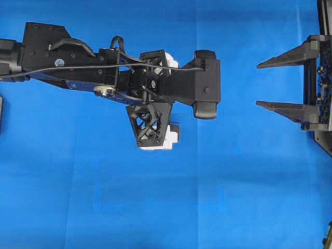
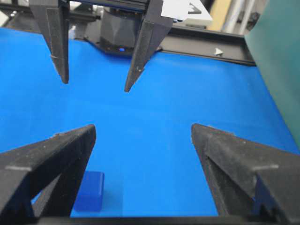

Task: Handover the blue block to the right arm after grasping it with the left arm, then place it in the designated position.
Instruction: 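Move the open left gripper over the blue cube, then lower the left gripper around the blue cube and close on it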

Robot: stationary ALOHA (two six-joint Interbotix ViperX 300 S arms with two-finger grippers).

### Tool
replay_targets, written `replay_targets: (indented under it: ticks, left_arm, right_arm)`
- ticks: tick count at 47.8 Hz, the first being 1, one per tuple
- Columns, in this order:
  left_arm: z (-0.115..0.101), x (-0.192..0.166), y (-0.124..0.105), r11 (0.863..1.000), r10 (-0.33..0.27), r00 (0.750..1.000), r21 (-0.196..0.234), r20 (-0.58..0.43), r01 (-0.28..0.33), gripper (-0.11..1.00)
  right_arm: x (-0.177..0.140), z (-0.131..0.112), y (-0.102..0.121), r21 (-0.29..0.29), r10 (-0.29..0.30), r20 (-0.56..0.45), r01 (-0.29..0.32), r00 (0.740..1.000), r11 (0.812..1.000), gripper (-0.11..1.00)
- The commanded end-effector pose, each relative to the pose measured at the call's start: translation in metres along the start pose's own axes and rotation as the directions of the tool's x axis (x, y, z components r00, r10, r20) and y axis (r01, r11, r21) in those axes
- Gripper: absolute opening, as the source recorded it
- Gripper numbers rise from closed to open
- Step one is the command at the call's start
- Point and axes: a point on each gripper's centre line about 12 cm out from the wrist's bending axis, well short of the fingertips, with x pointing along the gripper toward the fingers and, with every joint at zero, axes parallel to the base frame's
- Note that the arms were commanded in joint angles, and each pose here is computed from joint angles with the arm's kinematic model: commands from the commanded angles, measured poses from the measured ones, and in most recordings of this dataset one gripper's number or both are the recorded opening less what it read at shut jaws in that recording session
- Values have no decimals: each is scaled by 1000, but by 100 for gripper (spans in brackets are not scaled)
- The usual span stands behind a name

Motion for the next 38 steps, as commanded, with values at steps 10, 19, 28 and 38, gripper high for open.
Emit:
replay_targets:
  ticks: [10, 19, 28, 38]
  left_arm:
    - [9, -15, -2, 1000, -3, 999, -1, 44, 3, 91]
    - [9, -14, -2, 1000, -3, 999, -1, 44, 3, 91]
    - [8, -14, -2, 1000, -3, 999, -3, 46, 3, 91]
    - [8, -13, -2, 1000, -3, 999, -1, 51, 3, 91]
  right_arm:
    - [3, 12, 0, 5, -2, 28, 2, 1000, 1000, 95]
    - [3, 12, 0, 5, -2, 28, 2, 1000, 1000, 95]
    - [3, 12, 0, 5, -2, 26, 2, 1000, 1000, 95]
    - [3, 12, 0, 5, -2, 26, 2, 1000, 1000, 95]
